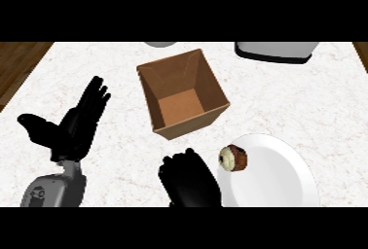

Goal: Pick the tomato from the plate and place it in the cardboard box

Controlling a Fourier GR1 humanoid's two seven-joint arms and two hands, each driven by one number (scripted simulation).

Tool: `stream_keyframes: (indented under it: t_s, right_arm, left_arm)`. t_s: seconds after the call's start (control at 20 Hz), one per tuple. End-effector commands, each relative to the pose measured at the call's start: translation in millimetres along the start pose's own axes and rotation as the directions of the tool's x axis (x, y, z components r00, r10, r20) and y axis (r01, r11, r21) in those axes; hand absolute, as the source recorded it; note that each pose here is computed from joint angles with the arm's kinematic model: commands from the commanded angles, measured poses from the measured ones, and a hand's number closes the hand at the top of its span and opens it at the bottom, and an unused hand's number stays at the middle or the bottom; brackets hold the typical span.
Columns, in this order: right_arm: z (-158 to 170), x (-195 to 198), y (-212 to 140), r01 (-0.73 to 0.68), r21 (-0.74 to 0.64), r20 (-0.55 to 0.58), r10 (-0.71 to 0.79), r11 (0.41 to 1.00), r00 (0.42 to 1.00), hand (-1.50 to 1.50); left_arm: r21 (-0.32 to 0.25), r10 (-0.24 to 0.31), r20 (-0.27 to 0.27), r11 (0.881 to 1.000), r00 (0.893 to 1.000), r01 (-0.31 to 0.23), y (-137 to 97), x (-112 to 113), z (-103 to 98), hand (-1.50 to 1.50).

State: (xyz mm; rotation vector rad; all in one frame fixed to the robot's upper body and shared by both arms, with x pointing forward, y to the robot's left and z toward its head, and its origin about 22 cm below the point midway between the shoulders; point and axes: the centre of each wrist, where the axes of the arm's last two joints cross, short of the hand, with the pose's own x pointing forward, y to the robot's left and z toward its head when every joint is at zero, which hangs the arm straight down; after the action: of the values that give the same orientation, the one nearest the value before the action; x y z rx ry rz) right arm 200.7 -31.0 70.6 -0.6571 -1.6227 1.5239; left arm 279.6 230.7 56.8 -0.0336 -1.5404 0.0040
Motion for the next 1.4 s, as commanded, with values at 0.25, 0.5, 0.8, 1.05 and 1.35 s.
stream_keyframes:
  t_s: [0.25, 0.5, 0.8, 1.05, 1.35]
  right_arm:
    - [0, 38, -32, 0.070, -0.292, -0.092, -0.101, 0.954, 0.991, 1.50]
    - [-8, 47, -50, 0.069, -0.455, -0.199, -0.177, 0.888, 0.964, 1.50]
    - [-32, 52, -81, 0.029, -0.551, -0.327, -0.248, 0.834, 0.912, 1.50]
    - [-52, 53, -87, -0.002, -0.535, -0.417, -0.262, 0.845, 0.870, 1.50]
    - [-89, 51, -110, -0.103, -0.560, -0.498, -0.234, 0.822, 0.835, 1.50]
  left_arm:
    - [0.003, -0.002, -0.010, 1.000, 1.000, 0.002, -3, -1, -4, 0.00]
    - [-0.002, 0.000, -0.012, 1.000, 1.000, 0.000, -6, -2, -5, 0.00]
    - [0.010, -0.007, 0.006, 1.000, 1.000, 0.007, -8, 4, -11, 0.00]
    - [0.013, -0.015, -0.001, 1.000, 1.000, 0.015, -6, 0, -9, 0.00]
    - [0.016, -0.013, 0.009, 1.000, 1.000, 0.013, 3, 0, -7, 0.00]
